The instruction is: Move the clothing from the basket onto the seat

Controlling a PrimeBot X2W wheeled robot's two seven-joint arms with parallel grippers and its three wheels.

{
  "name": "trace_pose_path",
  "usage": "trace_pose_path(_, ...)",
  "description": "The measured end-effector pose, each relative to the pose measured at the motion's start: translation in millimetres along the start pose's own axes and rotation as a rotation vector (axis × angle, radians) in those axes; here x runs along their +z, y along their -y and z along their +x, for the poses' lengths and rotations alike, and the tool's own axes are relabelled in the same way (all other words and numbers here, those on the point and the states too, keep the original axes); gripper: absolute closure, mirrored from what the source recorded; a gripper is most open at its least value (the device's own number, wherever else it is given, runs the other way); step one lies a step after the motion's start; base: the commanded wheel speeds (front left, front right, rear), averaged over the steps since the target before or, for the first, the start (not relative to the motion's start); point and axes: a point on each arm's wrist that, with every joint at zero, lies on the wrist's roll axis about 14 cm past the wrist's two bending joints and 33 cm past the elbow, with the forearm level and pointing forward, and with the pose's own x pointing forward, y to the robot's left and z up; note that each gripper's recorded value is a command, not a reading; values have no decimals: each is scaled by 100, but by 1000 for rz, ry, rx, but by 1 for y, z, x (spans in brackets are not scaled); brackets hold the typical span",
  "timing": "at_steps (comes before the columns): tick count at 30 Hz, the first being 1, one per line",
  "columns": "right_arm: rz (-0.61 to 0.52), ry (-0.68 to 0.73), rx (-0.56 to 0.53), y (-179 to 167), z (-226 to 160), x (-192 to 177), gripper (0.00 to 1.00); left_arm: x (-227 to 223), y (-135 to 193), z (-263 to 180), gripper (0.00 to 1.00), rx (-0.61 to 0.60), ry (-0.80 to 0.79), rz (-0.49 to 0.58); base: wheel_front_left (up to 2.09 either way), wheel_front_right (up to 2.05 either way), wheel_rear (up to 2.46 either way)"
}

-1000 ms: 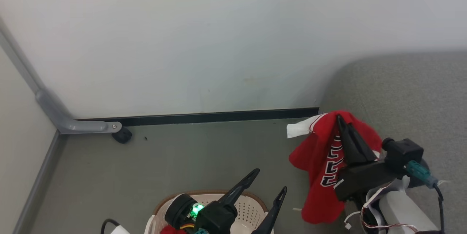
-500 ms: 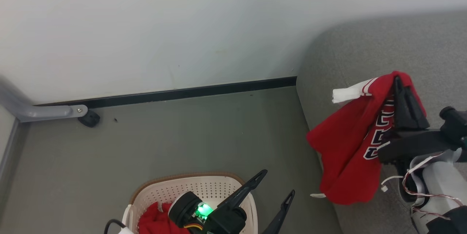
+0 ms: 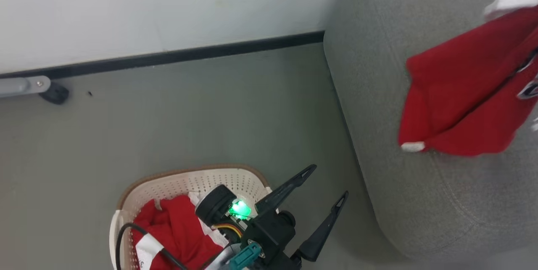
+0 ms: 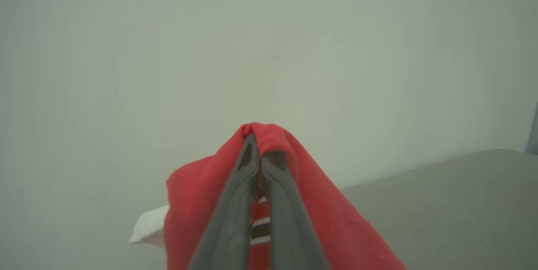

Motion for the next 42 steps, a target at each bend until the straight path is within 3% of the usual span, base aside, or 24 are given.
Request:
trace_pose_path(9, -134, 122, -122, 63, 55, 45, 100, -16, -9, 21, 0, -45, -16, -37, 0, 0, 0)
trace_pose_path(18, -144, 119, -143, 68, 86, 32, 100, -32, -29, 23, 0, -18, -33, -61, 0, 0, 0)
trace_pose_path(26, -123, -28, -168, 68, 90, -41, 100, -41, -55, 24, 0, 33, -35, -65, 0, 0, 0)
trace_pose_path(32, -100, -219, -208, 72, 62, -116, 100, -45, -69, 23, 0, 60, -33, -60, 0, 0, 0)
trace_pose_path(42, -54, -366, -274, 79, 21, -164, 100, -50, -69, 24, 0, 60, -39, -57, 0, 0, 0)
